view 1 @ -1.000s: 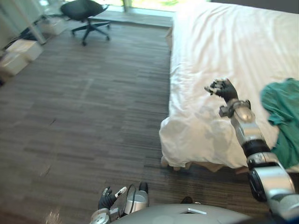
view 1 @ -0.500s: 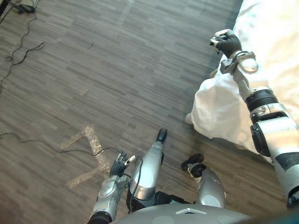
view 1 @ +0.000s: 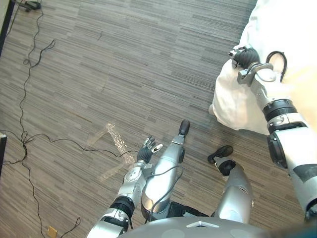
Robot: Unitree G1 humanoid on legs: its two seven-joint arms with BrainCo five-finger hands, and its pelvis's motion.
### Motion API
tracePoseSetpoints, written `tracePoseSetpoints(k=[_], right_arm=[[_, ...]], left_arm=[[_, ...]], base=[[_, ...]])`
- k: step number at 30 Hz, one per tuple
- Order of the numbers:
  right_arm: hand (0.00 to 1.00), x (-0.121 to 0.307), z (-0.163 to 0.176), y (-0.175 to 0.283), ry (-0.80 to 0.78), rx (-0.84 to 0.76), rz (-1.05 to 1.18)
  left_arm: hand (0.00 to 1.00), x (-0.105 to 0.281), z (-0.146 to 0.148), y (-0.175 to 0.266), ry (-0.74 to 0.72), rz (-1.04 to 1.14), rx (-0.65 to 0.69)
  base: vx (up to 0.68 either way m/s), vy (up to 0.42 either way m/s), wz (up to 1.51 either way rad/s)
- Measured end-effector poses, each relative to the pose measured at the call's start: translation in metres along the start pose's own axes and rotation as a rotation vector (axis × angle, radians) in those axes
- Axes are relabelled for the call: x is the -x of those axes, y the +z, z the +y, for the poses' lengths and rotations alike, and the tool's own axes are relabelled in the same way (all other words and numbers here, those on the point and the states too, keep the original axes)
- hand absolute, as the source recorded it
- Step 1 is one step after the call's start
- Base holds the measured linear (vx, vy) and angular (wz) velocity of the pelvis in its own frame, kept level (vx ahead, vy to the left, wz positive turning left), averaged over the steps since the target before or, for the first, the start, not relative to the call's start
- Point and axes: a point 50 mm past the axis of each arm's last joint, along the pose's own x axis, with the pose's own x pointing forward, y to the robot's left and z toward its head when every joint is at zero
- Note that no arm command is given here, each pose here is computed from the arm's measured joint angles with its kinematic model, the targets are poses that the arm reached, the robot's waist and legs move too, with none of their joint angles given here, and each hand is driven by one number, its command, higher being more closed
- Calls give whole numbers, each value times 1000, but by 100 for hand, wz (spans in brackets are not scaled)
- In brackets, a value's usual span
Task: Tidy the bed and pick cloth on bed and put in laundry
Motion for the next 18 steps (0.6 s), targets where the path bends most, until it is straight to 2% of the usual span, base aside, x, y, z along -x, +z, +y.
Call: tracePoseSetpoints(k=[5,8,11,18], right_arm=[[100,33,25,-107,147,-166,253],[100,61,68,-153,335,-258,343],[100,87,114,-170,545,-281,355],[100,132,185,-177,900,-268,346]], left_arm=[[0,1,5,-4,18,40,-15],[0,4,12,-9,37,75,-36],[0,10,27,-13,70,103,-91],[0,24,53,-25,152,159,-173]], base=[[56,2,-17],[12,-8,-45],[7,-56,-38],[70,-74,-14]])
